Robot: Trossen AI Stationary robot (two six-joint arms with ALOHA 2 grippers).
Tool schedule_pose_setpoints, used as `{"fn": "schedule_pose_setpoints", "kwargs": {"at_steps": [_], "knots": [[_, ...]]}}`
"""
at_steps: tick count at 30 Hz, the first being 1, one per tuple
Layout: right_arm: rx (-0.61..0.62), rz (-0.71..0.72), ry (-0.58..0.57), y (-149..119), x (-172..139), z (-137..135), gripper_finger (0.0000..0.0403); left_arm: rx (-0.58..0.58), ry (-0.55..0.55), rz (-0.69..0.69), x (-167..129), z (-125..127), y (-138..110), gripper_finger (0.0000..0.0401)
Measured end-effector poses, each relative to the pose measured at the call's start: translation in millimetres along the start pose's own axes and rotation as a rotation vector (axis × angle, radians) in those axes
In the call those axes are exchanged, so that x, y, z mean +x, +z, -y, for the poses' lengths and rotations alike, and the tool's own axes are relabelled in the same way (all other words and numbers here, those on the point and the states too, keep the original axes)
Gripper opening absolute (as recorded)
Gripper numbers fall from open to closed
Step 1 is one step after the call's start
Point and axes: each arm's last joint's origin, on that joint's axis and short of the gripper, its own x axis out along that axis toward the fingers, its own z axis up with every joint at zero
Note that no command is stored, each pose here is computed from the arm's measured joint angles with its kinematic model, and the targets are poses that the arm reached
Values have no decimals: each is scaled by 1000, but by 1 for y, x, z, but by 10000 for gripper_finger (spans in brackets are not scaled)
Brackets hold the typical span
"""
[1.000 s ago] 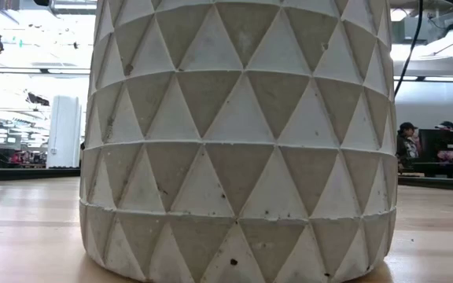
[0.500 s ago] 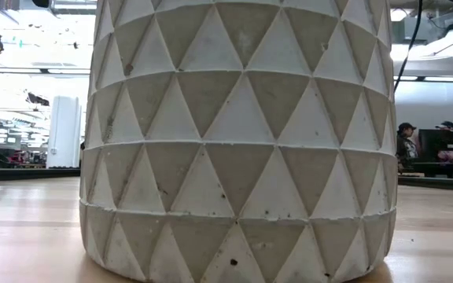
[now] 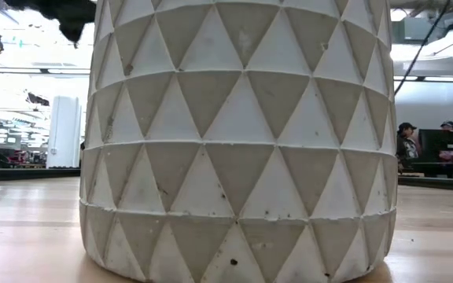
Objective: Pick and place slides into the shelf
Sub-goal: Adjust the slides on the shelf
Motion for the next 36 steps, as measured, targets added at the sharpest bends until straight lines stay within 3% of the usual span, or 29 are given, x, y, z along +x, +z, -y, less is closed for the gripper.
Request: {"fn": "schedule_pose_setpoints", "kwargs": {"at_steps": [4,10,15,22,36], "knots": [[-4,32,-129,8,-32,3,0,-5,35,-72,27,6,-10,0],[23,-3,-199,7,-55,3,0,45,162,-183,56,10,-15,0],[19,-27,-188,5,-55,-1,0,83,286,-251,74,9,-17,0],[16,-70,-163,2,-43,-4,0,108,354,-317,94,8,-18,0],[14,-111,-143,-3,-41,-7,0,84,473,-412,99,-16,-26,0]]}}
